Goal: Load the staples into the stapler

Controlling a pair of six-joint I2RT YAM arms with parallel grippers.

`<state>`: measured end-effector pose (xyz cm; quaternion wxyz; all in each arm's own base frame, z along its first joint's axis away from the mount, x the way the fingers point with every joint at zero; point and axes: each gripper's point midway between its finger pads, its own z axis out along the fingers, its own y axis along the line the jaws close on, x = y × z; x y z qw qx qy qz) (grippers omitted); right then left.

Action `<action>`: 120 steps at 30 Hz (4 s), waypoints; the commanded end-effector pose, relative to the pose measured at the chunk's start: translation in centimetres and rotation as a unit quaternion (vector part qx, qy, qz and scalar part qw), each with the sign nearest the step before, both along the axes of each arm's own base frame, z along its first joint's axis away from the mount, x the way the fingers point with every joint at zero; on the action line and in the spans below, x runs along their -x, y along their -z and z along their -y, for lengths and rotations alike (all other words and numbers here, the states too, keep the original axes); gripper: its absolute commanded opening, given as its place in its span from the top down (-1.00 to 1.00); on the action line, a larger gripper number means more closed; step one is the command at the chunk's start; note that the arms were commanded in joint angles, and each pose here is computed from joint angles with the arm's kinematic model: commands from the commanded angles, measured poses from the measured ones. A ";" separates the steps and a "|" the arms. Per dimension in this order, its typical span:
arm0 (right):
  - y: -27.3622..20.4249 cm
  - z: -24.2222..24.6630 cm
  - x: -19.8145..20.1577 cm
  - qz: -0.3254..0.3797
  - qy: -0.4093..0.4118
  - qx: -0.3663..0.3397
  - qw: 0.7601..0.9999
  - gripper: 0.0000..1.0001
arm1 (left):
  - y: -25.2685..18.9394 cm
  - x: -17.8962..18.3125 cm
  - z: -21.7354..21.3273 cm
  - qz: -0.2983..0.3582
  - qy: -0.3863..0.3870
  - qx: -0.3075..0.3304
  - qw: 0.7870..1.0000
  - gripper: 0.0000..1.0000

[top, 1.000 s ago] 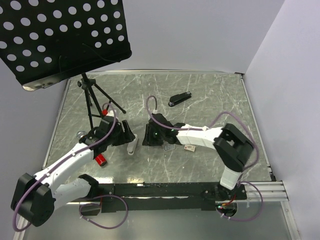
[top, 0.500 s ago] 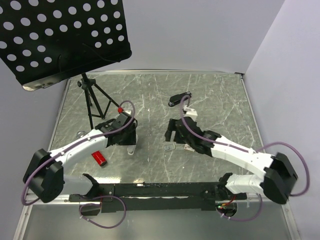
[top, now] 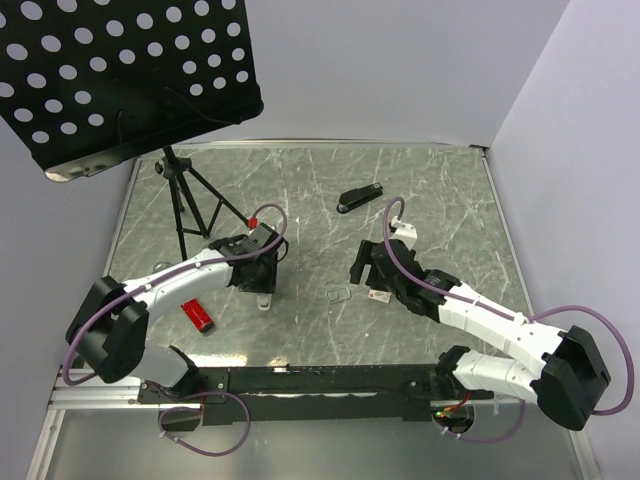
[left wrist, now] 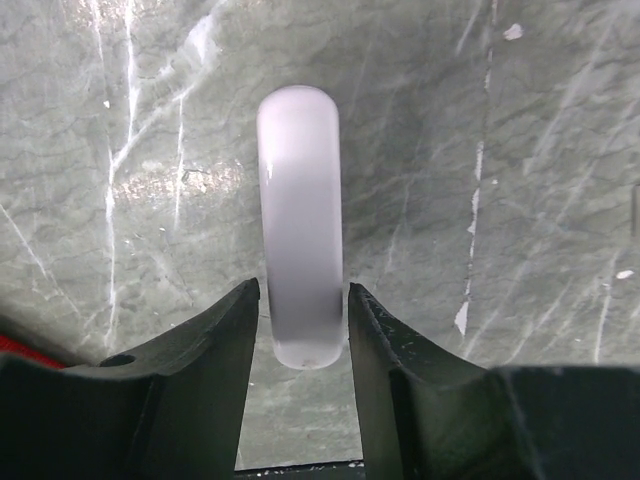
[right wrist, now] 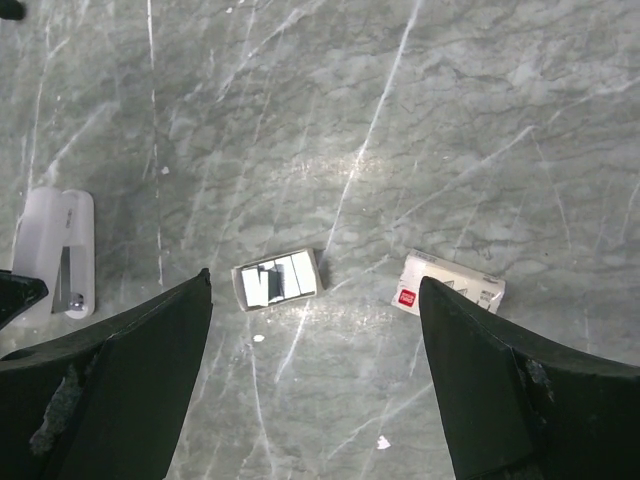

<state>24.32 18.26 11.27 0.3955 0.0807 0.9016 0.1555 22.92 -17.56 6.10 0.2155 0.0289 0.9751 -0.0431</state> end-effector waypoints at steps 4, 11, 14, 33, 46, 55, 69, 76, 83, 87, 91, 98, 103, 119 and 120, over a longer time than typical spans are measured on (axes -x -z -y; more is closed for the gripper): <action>-0.7 0.2 -0.7 0.019 0.005 -0.012 1.000 -0.80 | -0.5 -0.3 0.0 -0.002 0.001 -0.021 1.000 0.06; -0.7 0.4 -0.9 0.021 0.005 -0.014 1.000 -0.80 | 0.7 0.5 0.2 -0.027 -0.003 -0.016 1.000 0.63; -0.7 0.5 -0.9 0.022 0.005 -0.016 1.000 -0.80 | 1.7 1.1 0.3 -0.040 -0.007 -0.011 0.999 0.94; 0.0 1.1 -1.1 0.018 0.009 -0.024 1.000 -0.79 | 9.4 6.0 -0.4 -0.113 -0.026 -0.056 0.992 0.98; -0.4 1.6 -1.4 0.025 0.011 -0.028 0.999 -0.79 | 7.3 4.6 1.9 -0.099 -0.003 -0.022 0.995 0.98; -0.7 2.1 -1.3 0.031 0.009 -0.018 0.999 -0.79 | 1.0 -2.7 2.1 -0.022 -0.011 -0.022 0.999 0.96; -1.0 2.5 -1.1 0.035 -0.002 -0.005 0.999 -0.79 | -0.3 -8.9 1.3 0.022 -0.033 -0.031 0.999 0.69; -1.2 2.4 -1.3 0.030 -0.011 0.009 0.999 -0.80 | -1.9 -11.6 1.4 0.048 -0.037 -0.037 0.997 0.41; -2.3 2.2 -2.5 0.037 -0.010 0.022 0.999 -0.85 | -6.0 -12.6 1.6 0.096 -0.043 -0.009 0.994 -0.03; -2.7 2.0 -3.5 0.033 -0.009 0.030 0.999 -0.85 | -6.9 -12.8 1.3 0.102 -0.044 0.008 0.994 -0.15; -3.6 1.7 -4.9 0.038 0.000 0.037 0.999 -0.87 | -8.2 -12.6 0.7 0.121 -0.054 0.020 0.991 -0.36; -4.6 2.7 -9.0 0.011 0.057 0.045 0.997 -0.99 | -15.1 -10.8 -2.0 0.251 -0.082 0.100 0.959 -0.98; -4.6 2.3 -13.2 -0.014 0.085 0.050 0.995 -0.99 | -15.6 -7.4 -5.3 0.337 -0.100 0.123 0.928 -0.99; -1.0 -1.1 -26.3 -0.052 0.177 0.055 0.981 -0.99 | -18.9 -3.4 -10.1 0.492 -0.116 0.135 0.852 -0.99; 0.7 -0.9 -26.5 -0.066 0.183 0.069 0.979 -0.99 | -18.8 -3.4 -10.0 0.490 -0.113 0.137 0.853 -0.98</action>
